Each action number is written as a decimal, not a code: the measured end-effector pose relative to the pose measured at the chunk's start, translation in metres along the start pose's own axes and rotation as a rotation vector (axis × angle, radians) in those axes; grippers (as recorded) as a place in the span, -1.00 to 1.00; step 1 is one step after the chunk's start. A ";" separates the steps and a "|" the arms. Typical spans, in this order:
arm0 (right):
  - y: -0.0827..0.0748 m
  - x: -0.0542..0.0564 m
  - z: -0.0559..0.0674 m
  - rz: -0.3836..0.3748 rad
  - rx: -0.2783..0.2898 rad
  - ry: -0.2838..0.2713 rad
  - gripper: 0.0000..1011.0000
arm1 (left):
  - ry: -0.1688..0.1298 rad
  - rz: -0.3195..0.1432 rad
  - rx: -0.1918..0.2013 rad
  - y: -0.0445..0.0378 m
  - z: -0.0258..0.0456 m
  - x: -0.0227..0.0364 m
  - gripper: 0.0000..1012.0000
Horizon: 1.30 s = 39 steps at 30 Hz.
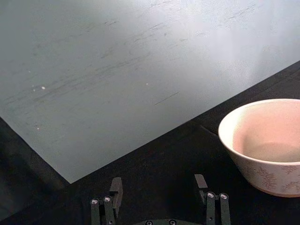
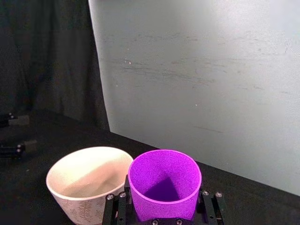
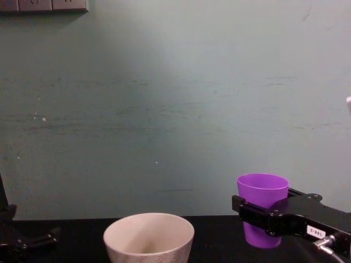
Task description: Pick up the cup and pour the mung beans from the cup into the bowl.
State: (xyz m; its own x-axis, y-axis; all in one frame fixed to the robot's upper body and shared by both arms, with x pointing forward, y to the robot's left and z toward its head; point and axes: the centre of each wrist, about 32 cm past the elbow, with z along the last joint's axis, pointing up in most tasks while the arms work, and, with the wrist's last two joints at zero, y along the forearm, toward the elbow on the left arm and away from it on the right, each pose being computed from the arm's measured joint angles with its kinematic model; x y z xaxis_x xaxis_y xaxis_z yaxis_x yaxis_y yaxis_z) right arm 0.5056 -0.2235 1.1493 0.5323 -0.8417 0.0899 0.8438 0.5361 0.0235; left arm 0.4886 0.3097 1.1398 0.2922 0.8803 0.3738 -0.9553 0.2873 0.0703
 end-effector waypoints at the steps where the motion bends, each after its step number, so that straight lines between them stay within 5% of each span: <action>1: 0.000 0.000 0.000 0.000 0.000 0.000 0.43 | 0.000 0.000 0.000 0.0000 0.0000 0.0000 0.98; 32: 0.000 0.000 0.000 0.000 0.000 0.000 0.43 | 0.000 0.000 0.000 0.0000 0.0000 0.0000 0.98; 39: 0.005 -0.007 0.007 0.003 -0.008 -0.134 0.43 | 0.000 0.000 0.000 0.0000 0.0000 0.0000 0.98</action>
State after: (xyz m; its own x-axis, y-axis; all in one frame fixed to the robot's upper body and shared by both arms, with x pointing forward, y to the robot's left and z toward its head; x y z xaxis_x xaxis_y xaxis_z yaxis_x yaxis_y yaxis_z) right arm 0.5057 -0.2142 1.1559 0.5218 -0.8235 0.2227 0.8428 0.5381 0.0151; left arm 0.4886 0.3097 1.1398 0.2923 0.8803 0.3737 -0.9552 0.2873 0.0703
